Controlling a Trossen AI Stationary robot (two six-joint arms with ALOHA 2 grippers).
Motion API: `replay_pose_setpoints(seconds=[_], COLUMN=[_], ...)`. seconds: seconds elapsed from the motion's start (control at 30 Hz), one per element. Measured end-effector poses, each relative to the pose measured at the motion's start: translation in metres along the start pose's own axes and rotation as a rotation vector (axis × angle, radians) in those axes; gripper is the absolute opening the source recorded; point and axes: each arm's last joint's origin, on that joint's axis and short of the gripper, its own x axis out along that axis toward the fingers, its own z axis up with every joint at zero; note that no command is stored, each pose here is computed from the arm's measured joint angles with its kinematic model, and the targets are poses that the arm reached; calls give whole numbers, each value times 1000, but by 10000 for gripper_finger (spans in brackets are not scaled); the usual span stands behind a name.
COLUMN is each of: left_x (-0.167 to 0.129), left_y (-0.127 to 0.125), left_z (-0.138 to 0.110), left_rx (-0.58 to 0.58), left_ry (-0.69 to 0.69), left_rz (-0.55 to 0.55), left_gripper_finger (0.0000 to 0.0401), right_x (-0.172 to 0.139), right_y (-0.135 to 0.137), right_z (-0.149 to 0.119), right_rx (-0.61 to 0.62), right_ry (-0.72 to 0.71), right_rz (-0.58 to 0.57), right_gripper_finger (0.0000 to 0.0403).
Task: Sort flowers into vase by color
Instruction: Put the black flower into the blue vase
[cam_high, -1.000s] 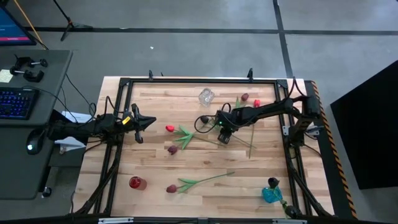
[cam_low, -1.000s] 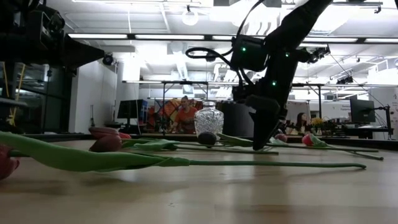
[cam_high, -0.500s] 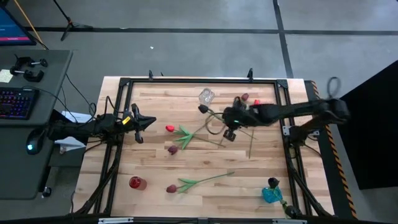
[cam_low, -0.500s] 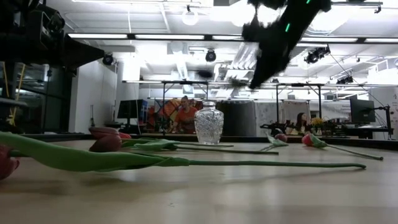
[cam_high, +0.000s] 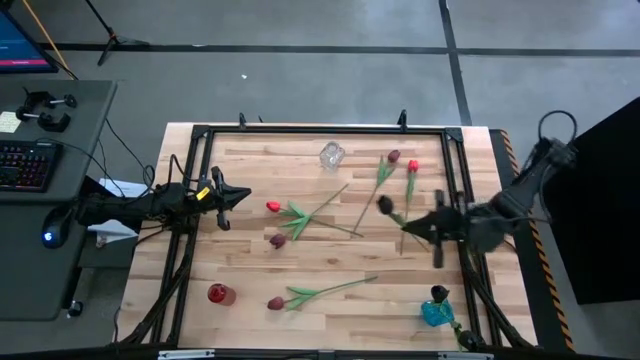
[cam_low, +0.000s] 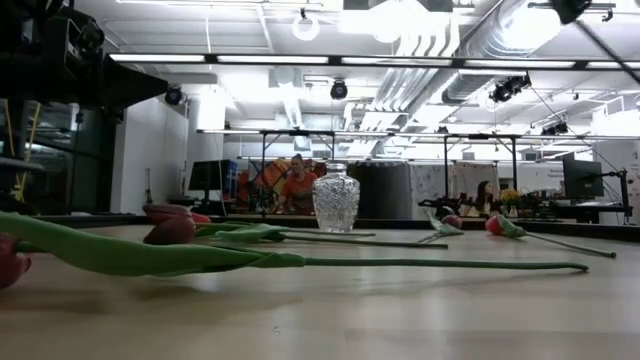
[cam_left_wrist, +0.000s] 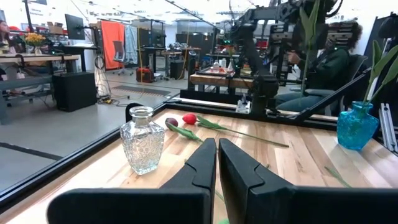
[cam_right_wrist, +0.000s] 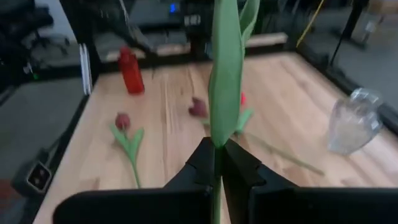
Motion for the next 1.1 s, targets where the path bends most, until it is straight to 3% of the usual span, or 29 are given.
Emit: replay_pose_setpoints(seconds=[0.17, 0.73, 1.0, 1.1], left_x=[0, 0, 0, 0], left_y=[0, 0, 0, 0], left_z=[0, 0, 0, 0], left_rx=[0, 0, 0, 0], left_ry=[0, 0, 0, 0], left_rz=[0, 0, 0, 0], left_gripper_finger=[8, 8, 8, 8], right_x=[-34, -106, -122, -125], right_y=[8, 65, 104, 116], right_z=[3, -2, -16, -21], right_rx=[-16, -245, -416, -422], right_ry=[-115, -296, -390, -418], right_rz=[47, 441, 499, 507], right_gripper_finger=[0, 0, 0, 0])
